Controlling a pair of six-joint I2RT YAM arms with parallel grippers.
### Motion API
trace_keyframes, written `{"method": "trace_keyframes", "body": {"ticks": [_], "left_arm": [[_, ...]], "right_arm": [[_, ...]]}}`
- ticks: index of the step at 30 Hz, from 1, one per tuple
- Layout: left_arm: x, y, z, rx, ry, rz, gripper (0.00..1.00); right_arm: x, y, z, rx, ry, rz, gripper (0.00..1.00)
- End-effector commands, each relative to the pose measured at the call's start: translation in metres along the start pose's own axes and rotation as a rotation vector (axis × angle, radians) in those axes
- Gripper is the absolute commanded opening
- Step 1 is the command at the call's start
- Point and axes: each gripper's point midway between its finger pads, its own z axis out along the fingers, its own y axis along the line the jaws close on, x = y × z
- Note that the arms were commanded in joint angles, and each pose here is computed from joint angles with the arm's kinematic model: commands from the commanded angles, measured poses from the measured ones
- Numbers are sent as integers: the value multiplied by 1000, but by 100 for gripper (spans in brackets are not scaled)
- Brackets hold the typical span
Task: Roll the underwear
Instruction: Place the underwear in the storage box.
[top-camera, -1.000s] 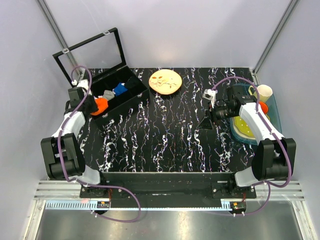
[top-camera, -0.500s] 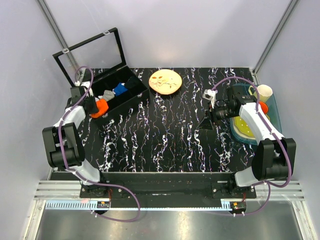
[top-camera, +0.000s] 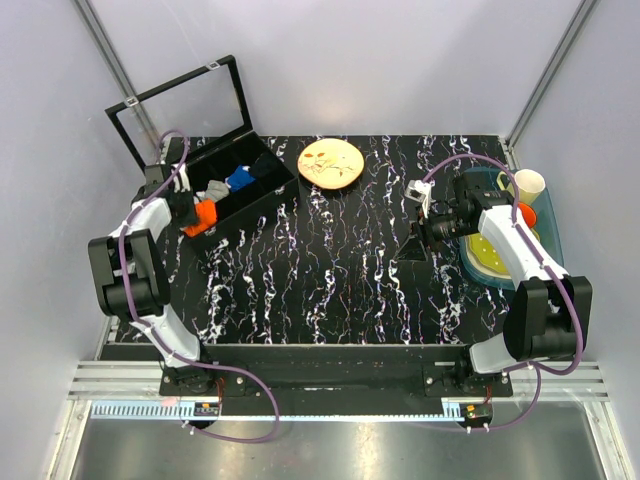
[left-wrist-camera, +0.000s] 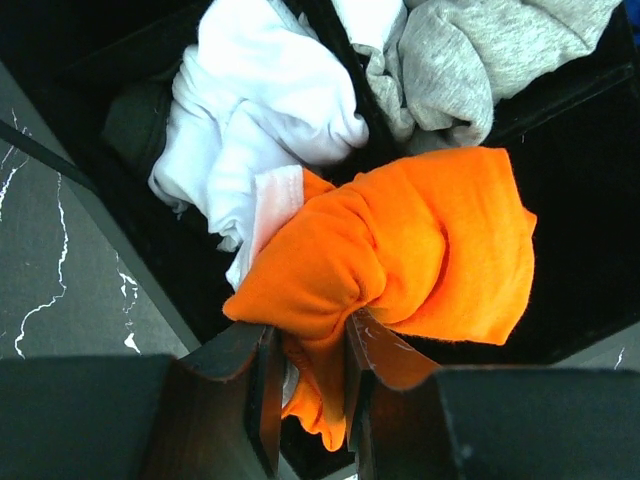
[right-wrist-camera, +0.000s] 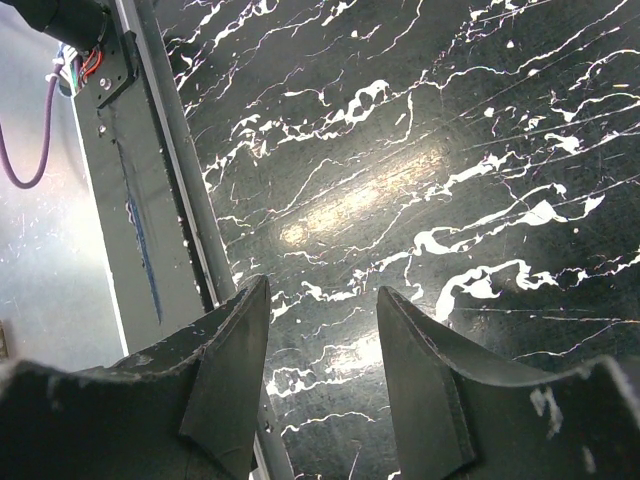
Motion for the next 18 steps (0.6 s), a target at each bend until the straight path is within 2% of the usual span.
{"method": "trace_keyframes", "body": {"ticks": [1,11,14,16,18], "left_arm": [[78,-4,17,9,285,12,3],[101,-6,7,3,400,5,11],[91,-6,2,-1,357,-1,15],[77,-6,-5,-12,307,-9,24],[61,-6,-11,-15,263,-6,29]], "right_arm": [[-18,7,-8,-5,-40,-64,56],[-22,13,-12,-8,-51,-88,56],[-23,15,-12,-9,-55,-97,56],[-23,16,-13,-10,-55,-101,56],[-23,16,-13,-11,-56,-99,56]]}}
